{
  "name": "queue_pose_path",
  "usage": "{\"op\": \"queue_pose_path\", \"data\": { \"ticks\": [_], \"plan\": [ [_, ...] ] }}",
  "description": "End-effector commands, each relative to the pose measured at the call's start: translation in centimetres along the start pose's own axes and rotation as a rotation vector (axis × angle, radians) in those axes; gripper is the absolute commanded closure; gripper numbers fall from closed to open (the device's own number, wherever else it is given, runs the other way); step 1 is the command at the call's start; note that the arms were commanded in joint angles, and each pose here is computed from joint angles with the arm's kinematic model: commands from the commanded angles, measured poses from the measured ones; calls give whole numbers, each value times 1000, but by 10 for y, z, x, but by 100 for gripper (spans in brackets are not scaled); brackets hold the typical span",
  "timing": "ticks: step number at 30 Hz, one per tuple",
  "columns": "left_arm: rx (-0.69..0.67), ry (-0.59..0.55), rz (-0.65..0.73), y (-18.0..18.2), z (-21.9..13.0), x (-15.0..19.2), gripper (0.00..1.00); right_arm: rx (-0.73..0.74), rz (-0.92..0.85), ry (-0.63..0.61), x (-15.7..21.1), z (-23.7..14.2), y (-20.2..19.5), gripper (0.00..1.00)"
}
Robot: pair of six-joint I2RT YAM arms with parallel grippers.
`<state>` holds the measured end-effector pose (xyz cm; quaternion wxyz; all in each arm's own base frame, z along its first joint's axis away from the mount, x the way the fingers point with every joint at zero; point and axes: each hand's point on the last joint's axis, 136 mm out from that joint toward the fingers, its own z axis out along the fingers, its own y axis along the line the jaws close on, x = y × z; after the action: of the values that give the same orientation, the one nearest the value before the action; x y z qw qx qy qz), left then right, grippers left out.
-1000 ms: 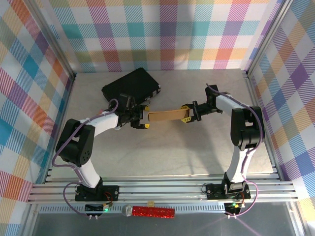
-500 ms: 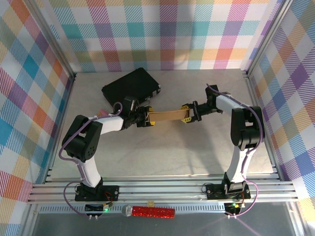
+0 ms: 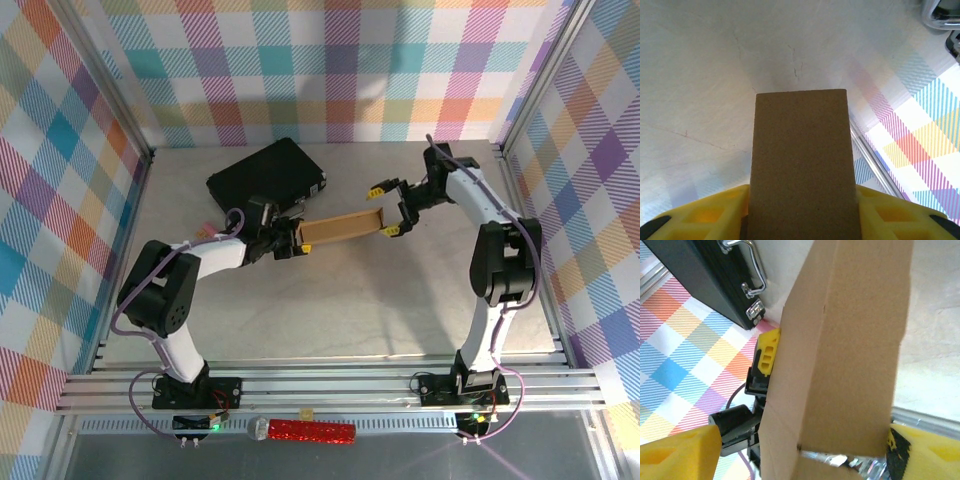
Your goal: Fold the paper box
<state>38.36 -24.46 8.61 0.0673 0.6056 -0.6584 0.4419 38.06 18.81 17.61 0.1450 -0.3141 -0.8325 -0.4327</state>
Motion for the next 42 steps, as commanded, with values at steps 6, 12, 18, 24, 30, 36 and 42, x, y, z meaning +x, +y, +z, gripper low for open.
{"op": "queue_pose_path", "data": {
  "ticks": [6, 12, 18, 24, 30, 36, 42],
  "plan": [
    [-77, -78, -161, 11, -28, -13, 54, 131, -457, -248, 13, -49, 0, 36],
    [-90, -95, -178, 12, -34, -19, 54, 156, -908, -367, 37, -48, 17, 63],
    [-106, -106, -183, 10, -36, -28, 54, 292, -1184, -370, 44, -15, 19, 62],
    [-112, -127, -195, 7, -39, -40, 54, 418, -1230, -424, 35, -9, 12, 63],
    [-135, -129, -196, 7, -35, -49, 54, 424, -1261, -405, 27, 5, 16, 67],
    [-140, -133, -193, 5, -35, -52, 54, 412, -1276, -386, 27, 16, 24, 70],
    [-140, -134, -195, 5, -34, -55, 55, 358, -1300, -396, 36, 16, 37, 70]
  ]
}}
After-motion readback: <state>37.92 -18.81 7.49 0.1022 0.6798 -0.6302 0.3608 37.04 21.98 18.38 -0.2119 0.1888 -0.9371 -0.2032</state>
